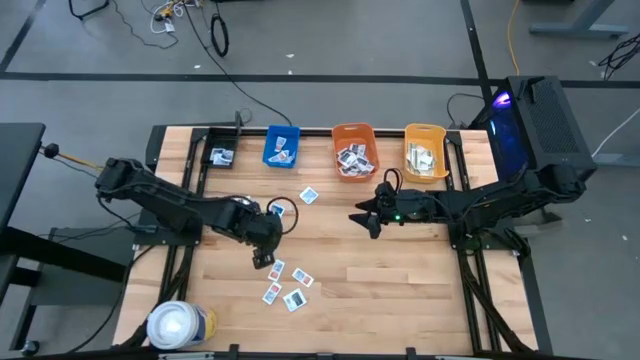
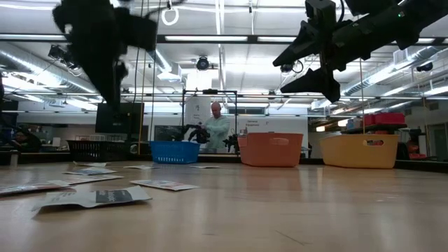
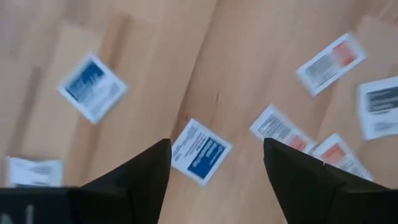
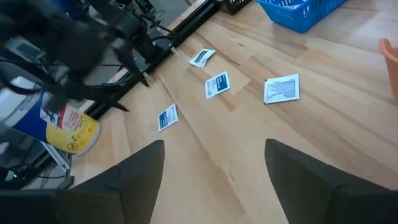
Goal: Pick & Place First Aid Supplies
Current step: Put the alcohol pad into the black bin
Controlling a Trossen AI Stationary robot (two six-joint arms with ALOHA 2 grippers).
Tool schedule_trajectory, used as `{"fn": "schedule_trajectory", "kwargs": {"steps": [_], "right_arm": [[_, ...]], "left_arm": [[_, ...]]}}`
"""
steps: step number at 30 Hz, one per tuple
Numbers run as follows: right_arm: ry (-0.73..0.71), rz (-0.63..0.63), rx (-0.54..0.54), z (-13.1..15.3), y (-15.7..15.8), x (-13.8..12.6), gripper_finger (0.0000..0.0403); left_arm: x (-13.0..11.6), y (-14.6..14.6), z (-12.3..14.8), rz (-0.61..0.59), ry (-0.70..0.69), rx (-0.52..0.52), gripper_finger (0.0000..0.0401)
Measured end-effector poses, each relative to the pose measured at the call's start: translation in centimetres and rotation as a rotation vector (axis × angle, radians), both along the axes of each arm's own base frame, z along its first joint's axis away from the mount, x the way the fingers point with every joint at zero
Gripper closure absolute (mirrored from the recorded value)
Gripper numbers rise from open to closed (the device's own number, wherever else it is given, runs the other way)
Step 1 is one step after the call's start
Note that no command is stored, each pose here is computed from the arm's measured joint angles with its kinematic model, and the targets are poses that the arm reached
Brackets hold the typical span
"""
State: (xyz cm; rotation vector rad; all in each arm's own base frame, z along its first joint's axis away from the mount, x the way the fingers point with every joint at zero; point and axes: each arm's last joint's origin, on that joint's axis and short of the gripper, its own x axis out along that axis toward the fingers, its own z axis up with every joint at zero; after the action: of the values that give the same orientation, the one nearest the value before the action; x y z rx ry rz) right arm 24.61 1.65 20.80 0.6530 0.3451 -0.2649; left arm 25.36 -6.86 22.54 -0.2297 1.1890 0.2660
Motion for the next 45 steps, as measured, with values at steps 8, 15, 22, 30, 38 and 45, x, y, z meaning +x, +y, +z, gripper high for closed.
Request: {"fn": "schedule_trajectory", "kwargs": {"steps": [8,15,22,30,38,45], "right_arm": [[-0.007,-0.006,0.024,0.0,0.0,0.0,0.0124],[-0.010,-0.014,0.031,0.1,0.0,0.0,0.0124],[-0.009,-0.013,0.024,0.1,0.0,0.0,0.0124],[-0.009,-0.015,0.023,0.0,0.0,0.0,0.0124],[-0.014,-0.062,0.027,0.1,-0.1,0.0,0.0124],[-0.019,-0.074,0.050,0.1,-0.1,0.0,0.0124]], "left_arm": [[-1.6,2.0,-5.7,0.025,0.042,-0.114,0.0151],[-3.6,3.4,-8.5,0.101,0.119,-0.106,0.0151],[-2.9,4.2,-8.5,0.139,0.053,-0.116,0.0151],[-2.7,4.4,-9.0,0.167,0.065,-0.080,0.0151],[-2.7,4.3,-9.2,0.164,0.077,-0.085,0.0151],[-2.7,4.3,-9.2,0.106,0.093,-0.099,0.0167]]}}
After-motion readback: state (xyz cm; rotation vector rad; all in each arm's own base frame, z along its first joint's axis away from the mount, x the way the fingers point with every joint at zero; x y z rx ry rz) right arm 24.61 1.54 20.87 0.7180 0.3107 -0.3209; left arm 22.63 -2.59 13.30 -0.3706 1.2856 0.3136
